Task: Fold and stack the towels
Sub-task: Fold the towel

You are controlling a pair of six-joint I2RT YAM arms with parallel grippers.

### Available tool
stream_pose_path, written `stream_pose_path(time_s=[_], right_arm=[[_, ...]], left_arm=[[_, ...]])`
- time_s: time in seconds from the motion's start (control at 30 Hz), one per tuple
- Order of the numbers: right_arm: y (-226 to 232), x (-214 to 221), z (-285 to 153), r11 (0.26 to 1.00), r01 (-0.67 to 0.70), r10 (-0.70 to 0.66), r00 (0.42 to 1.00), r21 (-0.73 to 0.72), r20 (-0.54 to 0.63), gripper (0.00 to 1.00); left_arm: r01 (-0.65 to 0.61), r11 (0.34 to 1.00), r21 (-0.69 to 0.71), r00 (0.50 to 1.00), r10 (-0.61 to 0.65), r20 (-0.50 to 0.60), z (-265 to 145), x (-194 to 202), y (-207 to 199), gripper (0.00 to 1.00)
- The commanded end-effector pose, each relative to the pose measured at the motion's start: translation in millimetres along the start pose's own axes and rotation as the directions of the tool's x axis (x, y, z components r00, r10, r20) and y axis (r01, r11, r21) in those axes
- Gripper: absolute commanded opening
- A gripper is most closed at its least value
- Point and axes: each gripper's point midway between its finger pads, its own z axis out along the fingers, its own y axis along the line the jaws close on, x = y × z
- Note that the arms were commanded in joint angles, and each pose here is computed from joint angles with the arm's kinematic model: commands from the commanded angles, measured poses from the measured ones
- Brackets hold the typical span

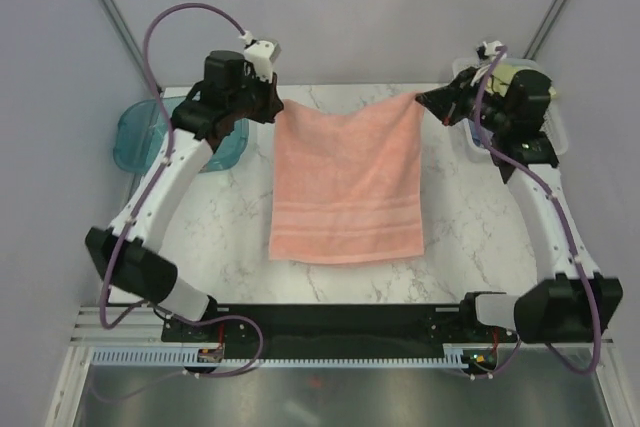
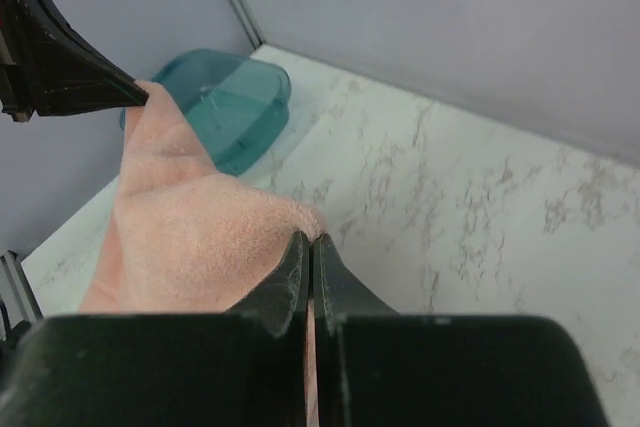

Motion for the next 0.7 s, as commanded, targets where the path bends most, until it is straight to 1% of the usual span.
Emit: stream_pose_path(time_s=[0.0, 0.03, 0.07, 0.1, 0.13, 0.17, 0.2, 0.23, 0.27, 0.3, 0.33, 0.37, 0.4, 0.43, 0.47, 0.5, 0.53, 0.57, 0.6, 0.63, 0.67], right_arm=[[-52, 50, 43, 0.992, -0.126, 0.127, 0.991, 0.019, -0.047, 0.0], [-65, 63, 52, 0.988, -0.15, 0.152, 0.987, 0.028, -0.059, 0.0], [-75, 69, 63, 0.987, -0.161, 0.162, 0.985, 0.023, -0.052, 0.0], [-99, 104, 79, 0.973, -0.224, 0.228, 0.968, 0.048, -0.108, 0.0], [-110, 115, 89, 0.969, -0.243, 0.248, 0.962, 0.051, -0.119, 0.0], [-121, 122, 98, 0.969, -0.241, 0.245, 0.963, 0.045, -0.111, 0.0], [-130, 160, 118, 0.954, -0.295, 0.299, 0.94, 0.048, -0.162, 0.0], [-140, 157, 130, 0.959, -0.281, 0.283, 0.948, 0.036, -0.144, 0.0], [-158, 192, 142, 0.944, -0.326, 0.33, 0.925, 0.055, -0.187, 0.0], [-167, 200, 150, 0.939, -0.338, 0.344, 0.919, 0.063, -0.192, 0.0], [-176, 189, 161, 0.946, -0.32, 0.325, 0.931, 0.058, -0.169, 0.0], [-192, 212, 168, 0.935, -0.34, 0.353, 0.917, 0.096, -0.188, 0.0], [-199, 213, 173, 0.939, -0.328, 0.342, 0.921, 0.104, -0.186, 0.04], [-207, 202, 181, 0.944, -0.311, 0.325, 0.931, 0.108, -0.165, 0.16], [-217, 214, 186, 0.941, -0.314, 0.333, 0.927, 0.129, -0.172, 0.23], [-226, 213, 189, 0.939, -0.306, 0.33, 0.93, 0.16, -0.162, 0.28], [-232, 204, 194, 0.941, -0.288, 0.316, 0.935, 0.175, -0.159, 0.39], [-240, 209, 196, 0.937, -0.286, 0.319, 0.934, 0.199, -0.163, 0.42], [-246, 204, 198, 0.934, -0.273, 0.311, 0.939, 0.229, -0.15, 0.45], [-250, 199, 197, 0.931, -0.265, 0.307, 0.941, 0.252, -0.146, 0.49], [-251, 187, 195, 0.928, -0.253, 0.296, 0.947, 0.272, -0.129, 0.51]], left_arm=[[0.036, 0.996, -0.081, 0.995, -0.044, -0.094, 64, 22, 37, 0.02], [0.057, 0.996, -0.074, 0.984, -0.068, -0.165, 96, 47, 44, 0.02], [0.065, 0.995, -0.081, 0.985, -0.077, -0.154, 108, 41, 53, 0.02], [0.071, 0.994, -0.081, 0.981, -0.084, -0.173, 122, 48, 58, 0.02], [0.08, 0.994, -0.076, 0.972, -0.095, -0.215, 152, 64, 66, 0.02], [0.081, 0.993, -0.082, 0.969, -0.098, -0.226, 165, 70, 74, 0.02], [0.082, 0.993, -0.09, 0.963, -0.102, -0.248, 180, 81, 81, 0.02], [0.084, 0.992, -0.097, 0.957, -0.107, -0.268, 204, 93, 89, 0.02], [0.092, 0.99, -0.105, 0.952, -0.118, -0.281, 217, 103, 100, 0.02], [0.094, 0.99, -0.105, 0.95, -0.121, -0.286, 227, 108, 104, 0.02], [0.095, 0.99, -0.106, 0.961, -0.119, -0.251, 235, 95, 110, 0.02], [0.109, 0.987, -0.12, 0.947, -0.14, -0.291, 252, 120, 121, 0.02], [0.104, 0.985, -0.138, 0.948, -0.14, -0.284, 258, 121, 128, 0.07], [0.1, 0.983, -0.155, 0.956, -0.139, -0.26, 262, 114, 136, 0.14], [0.095, 0.98, -0.172, 0.953, -0.139, -0.269, 271, 123, 143, 0.24], [0.082, 0.979, -0.187, 0.956, -0.13, -0.262, 274, 123, 149, 0.49], [0.068, 0.974, -0.215, 0.962, -0.121, -0.244, 275, 116, 156, 0.57], [0.058, 0.974, -0.221, 0.968, -0.109, -0.227, 276, 111, 159, 0.61], [0.055, 0.972, -0.229, 0.971, -0.106, -0.215, 275, 106, 160, 0.67], [0.055, 0.969, -0.241, 0.973, -0.106, -0.206, 272, 101, 162, 0.7], [0.054, 0.969, -0.242, 0.975, -0.103, -0.196, 267, 94, 161, 0.72]])
